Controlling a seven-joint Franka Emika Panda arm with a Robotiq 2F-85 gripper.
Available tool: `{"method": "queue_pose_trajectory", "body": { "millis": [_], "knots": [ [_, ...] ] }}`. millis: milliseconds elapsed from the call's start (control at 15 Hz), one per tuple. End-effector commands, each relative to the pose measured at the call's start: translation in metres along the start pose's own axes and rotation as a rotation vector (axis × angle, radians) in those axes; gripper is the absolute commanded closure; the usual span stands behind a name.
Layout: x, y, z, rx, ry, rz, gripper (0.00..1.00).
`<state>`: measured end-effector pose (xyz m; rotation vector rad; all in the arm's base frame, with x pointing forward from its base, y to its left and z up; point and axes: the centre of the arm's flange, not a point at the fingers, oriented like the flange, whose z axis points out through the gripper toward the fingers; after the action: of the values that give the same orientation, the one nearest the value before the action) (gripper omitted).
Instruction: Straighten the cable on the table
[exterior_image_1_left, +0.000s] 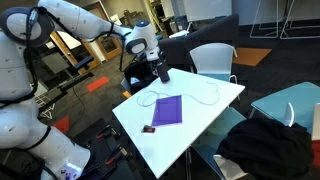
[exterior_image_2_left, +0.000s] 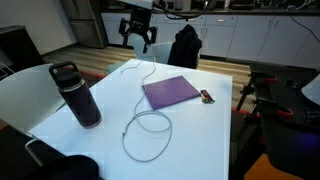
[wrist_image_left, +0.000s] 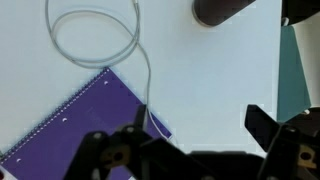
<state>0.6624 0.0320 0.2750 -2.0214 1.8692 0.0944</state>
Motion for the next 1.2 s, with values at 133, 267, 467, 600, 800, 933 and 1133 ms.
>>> {"method": "queue_pose_trajectory", "body": {
  "millis": [133,267,467,600,800,933,1133],
  "knots": [
    [-0.02,-0.003,0.057,-0.04,-0.018,-0.112,0.0],
    [-0.041,0.002,0.09,-0.066,-0.013,-0.178,0.0],
    [-0.086,0.018,0.135,-0.079,-0.011,-0.226,0.0],
    [-0.11,0.026,0.161,-0.094,-0.009,-0.257,0.0],
    [-0.14,0.036,0.197,-0.152,0.021,-0.255,0.0],
    [-0.154,0.041,0.222,-0.182,0.083,-0.244,0.0],
    [-0.168,0.05,0.254,-0.206,0.146,-0.267,0.0]
  ]
}}
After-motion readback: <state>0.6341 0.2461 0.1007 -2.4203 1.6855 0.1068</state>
